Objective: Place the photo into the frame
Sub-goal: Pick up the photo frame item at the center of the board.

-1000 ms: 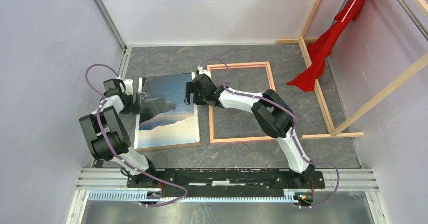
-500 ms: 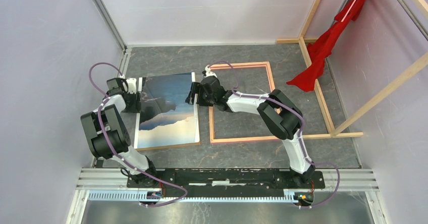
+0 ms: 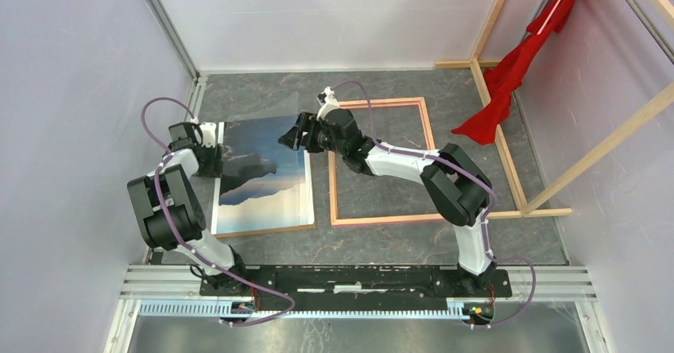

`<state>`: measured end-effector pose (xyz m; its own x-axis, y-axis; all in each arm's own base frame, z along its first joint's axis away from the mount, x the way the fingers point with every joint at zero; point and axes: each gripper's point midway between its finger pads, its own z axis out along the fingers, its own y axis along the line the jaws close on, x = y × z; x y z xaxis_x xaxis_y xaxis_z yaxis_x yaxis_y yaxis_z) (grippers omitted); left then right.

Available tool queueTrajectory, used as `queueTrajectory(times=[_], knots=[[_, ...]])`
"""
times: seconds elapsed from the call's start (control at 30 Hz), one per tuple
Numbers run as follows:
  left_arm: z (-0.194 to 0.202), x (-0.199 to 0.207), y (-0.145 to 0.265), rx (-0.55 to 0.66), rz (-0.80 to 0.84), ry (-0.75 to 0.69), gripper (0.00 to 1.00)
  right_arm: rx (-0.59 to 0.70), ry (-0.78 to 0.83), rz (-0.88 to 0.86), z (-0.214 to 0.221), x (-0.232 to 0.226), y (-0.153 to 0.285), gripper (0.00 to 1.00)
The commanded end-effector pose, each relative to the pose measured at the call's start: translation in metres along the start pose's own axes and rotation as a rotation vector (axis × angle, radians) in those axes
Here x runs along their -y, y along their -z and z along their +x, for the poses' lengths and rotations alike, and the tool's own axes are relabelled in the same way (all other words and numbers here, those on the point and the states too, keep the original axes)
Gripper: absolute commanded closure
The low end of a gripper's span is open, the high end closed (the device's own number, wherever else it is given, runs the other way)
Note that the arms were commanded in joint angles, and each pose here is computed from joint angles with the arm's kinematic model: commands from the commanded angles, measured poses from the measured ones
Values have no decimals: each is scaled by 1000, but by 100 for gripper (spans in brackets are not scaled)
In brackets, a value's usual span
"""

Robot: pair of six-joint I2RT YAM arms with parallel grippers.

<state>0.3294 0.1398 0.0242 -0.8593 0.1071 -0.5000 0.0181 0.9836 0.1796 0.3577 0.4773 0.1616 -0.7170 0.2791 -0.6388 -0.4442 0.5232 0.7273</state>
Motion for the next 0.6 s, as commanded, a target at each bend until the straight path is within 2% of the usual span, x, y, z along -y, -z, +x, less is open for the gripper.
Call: queueTrajectory(times=[0.0, 0.23, 0.33, 0.47, 0.57], knots=[[35, 19, -8, -122, 72, -34, 27, -35, -40, -127, 10, -28, -2, 20], [29, 21, -4, -122, 96, -15, 27, -94, -13, 7, 29, 6, -14, 22], [29, 22, -5, -127, 100, -9, 27, -94, -16, 13, 32, 12, -12, 28], [29, 20, -3, -127, 92, -13, 27, -86, -16, 8, 27, 9, -11, 52], [25, 17, 3, -128, 87, -18, 25, -79, -12, -9, 10, 1, -11, 82]])
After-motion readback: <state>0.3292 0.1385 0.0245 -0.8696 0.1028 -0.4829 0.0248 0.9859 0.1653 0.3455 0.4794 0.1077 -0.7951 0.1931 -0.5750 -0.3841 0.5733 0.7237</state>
